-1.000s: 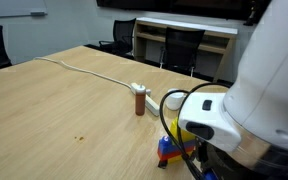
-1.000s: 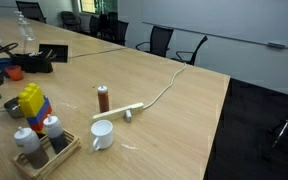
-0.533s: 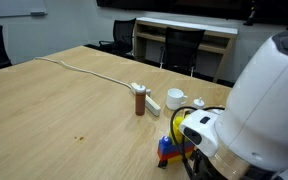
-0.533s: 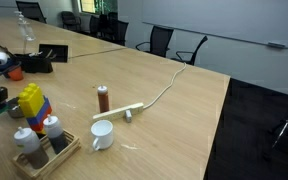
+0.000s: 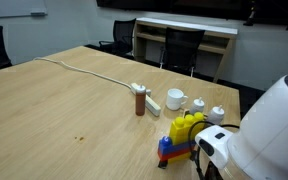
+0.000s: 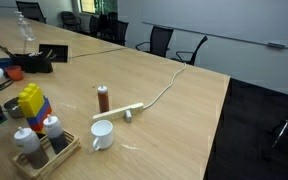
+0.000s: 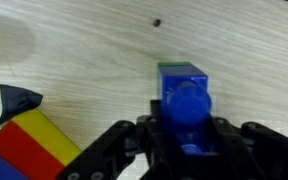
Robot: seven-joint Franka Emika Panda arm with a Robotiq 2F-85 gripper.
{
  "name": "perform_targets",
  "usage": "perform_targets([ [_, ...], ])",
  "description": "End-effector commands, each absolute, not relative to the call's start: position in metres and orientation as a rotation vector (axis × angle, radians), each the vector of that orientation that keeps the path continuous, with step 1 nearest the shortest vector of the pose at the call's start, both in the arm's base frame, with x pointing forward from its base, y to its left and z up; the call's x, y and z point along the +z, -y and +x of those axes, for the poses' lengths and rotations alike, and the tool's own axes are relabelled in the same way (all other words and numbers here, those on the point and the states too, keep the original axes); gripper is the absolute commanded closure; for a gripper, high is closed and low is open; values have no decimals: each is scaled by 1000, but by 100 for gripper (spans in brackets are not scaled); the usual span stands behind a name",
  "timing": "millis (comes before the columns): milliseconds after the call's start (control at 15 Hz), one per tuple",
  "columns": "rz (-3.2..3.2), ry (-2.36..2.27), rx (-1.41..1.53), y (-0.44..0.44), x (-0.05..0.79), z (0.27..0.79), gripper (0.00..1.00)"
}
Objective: Separate some of the blocks
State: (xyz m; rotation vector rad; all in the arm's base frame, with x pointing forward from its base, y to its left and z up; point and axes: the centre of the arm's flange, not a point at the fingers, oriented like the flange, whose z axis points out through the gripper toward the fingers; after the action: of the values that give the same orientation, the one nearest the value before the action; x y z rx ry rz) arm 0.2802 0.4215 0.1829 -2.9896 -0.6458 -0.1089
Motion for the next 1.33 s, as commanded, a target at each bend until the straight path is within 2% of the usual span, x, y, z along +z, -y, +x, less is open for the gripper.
perform_targets([
  [0, -3003, 652, -97, -423, 178, 275, 89],
  [667, -3007, 778, 4, -420, 156, 311, 89],
  [733, -2999, 786, 3, -422, 156, 313, 67],
  [800, -2993, 793, 3, -423, 157, 314, 39],
  [933, -2983, 803, 1, -427, 162, 317, 32],
  [1133, -2983, 816, 0, -434, 173, 320, 10],
  [1267, -3001, 817, 5, -438, 185, 322, 1],
])
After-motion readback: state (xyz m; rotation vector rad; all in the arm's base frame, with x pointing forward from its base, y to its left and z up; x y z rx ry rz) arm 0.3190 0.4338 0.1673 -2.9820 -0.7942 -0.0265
